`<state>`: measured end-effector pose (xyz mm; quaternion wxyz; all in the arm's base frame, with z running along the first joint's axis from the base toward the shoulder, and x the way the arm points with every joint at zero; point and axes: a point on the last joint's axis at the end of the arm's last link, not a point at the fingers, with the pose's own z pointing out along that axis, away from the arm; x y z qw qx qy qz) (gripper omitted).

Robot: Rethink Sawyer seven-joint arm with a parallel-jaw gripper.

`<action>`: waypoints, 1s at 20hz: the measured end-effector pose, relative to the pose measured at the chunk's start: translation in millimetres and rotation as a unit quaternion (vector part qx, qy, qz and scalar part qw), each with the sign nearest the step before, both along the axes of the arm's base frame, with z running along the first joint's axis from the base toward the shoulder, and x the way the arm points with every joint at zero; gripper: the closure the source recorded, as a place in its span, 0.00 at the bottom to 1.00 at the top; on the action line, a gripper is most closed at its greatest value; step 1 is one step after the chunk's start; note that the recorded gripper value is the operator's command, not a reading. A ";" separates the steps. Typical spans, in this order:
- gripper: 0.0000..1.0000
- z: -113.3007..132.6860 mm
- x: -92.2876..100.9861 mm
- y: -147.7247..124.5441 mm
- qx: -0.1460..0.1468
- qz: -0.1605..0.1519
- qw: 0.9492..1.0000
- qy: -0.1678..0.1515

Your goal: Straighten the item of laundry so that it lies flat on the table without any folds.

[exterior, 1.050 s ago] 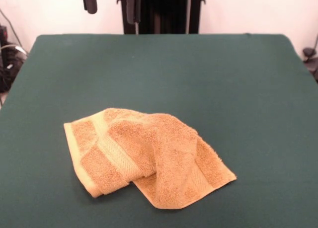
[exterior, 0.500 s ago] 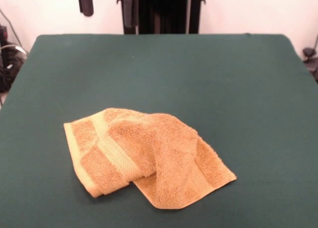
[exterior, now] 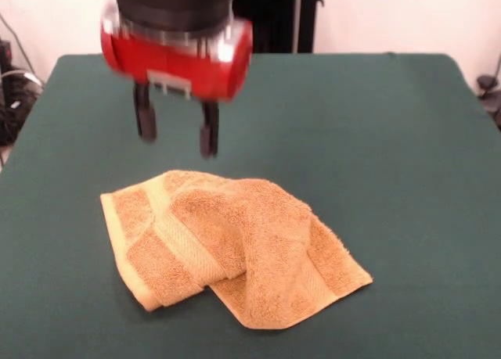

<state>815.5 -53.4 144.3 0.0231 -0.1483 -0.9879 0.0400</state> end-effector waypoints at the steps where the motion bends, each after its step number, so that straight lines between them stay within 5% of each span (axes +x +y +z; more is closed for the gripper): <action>1: 0.00 -8.0 -0.3 -0.1 0.002 0.000 1.000 0.003; 11: 0.00 -114.9 4.0 19.5 0.038 0.005 0.999 0.029; 20: 0.00 -137.8 0.6 28.5 0.051 0.006 0.998 0.023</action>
